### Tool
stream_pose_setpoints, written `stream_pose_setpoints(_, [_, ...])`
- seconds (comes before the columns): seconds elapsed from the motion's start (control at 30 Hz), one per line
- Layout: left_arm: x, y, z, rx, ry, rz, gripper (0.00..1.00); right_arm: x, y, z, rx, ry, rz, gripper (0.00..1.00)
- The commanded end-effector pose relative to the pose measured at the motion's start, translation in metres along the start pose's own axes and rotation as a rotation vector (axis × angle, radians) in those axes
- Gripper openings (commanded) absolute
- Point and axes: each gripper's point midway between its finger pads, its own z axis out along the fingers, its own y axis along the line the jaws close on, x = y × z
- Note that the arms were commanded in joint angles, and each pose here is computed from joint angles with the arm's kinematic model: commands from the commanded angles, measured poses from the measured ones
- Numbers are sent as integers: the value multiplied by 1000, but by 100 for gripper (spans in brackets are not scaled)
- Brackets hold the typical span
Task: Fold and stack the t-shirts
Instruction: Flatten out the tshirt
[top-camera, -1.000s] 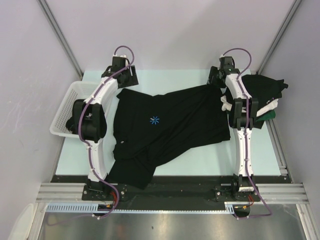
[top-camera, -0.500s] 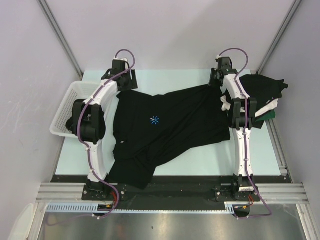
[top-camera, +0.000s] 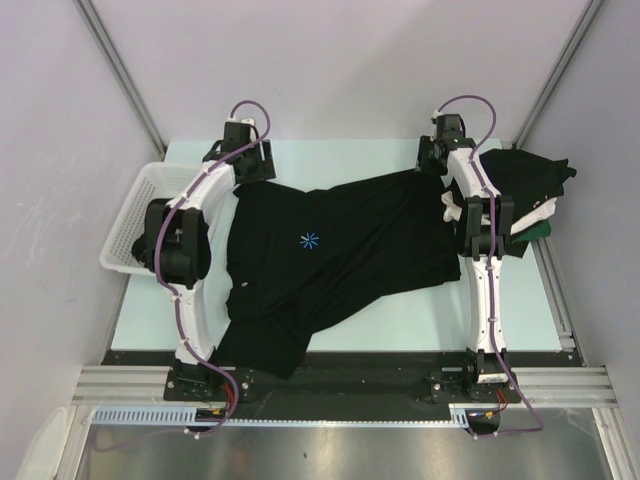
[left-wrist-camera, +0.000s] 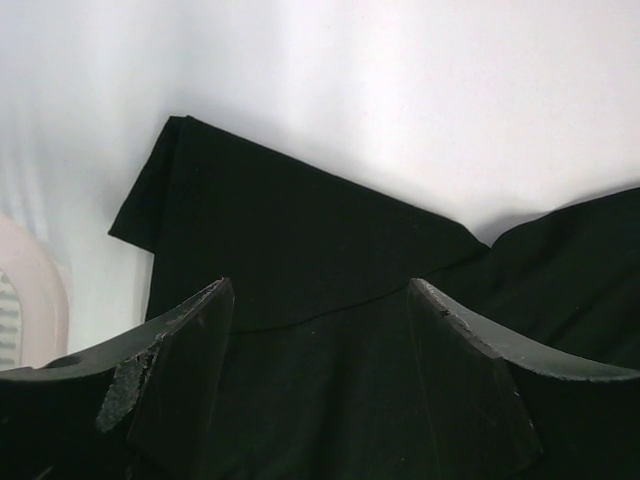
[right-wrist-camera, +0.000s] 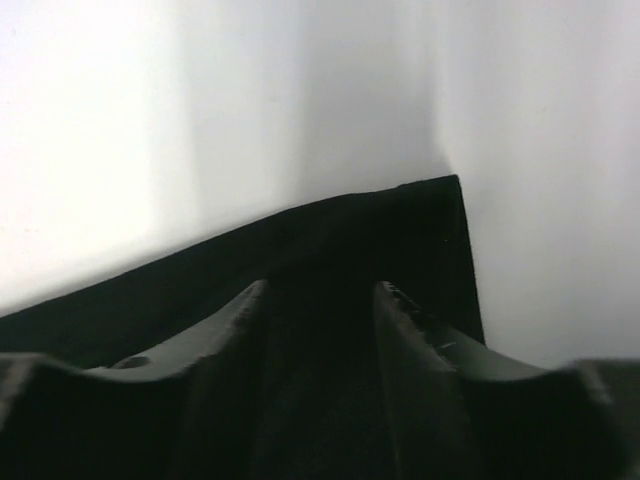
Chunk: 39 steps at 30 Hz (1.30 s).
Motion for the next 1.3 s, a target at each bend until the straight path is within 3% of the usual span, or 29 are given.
stream_pose_setpoints(0.0, [-35, -11, -23, 57, -95, 2, 75, -40, -1, -21, 9, -105, -31, 54])
stream_pose_setpoints(0.2, [-32, -12, -18, 65, -83, -1, 75, -43, -7, -19, 30, -117, -43, 58])
stream_pose_setpoints(0.97, [-34, -21, -24, 124, -102, 22, 75, -39, -34, 6, 123, -128, -86, 56])
stream_pose_setpoints(1.07, [-34, -21, -25, 122, -101, 25, 75, -36, -33, 9, 118, -123, -86, 51])
stream_pose_setpoints(1.27, [-32, -19, -24, 115, -94, 27, 75, -32, -29, 15, 111, -119, -86, 23])
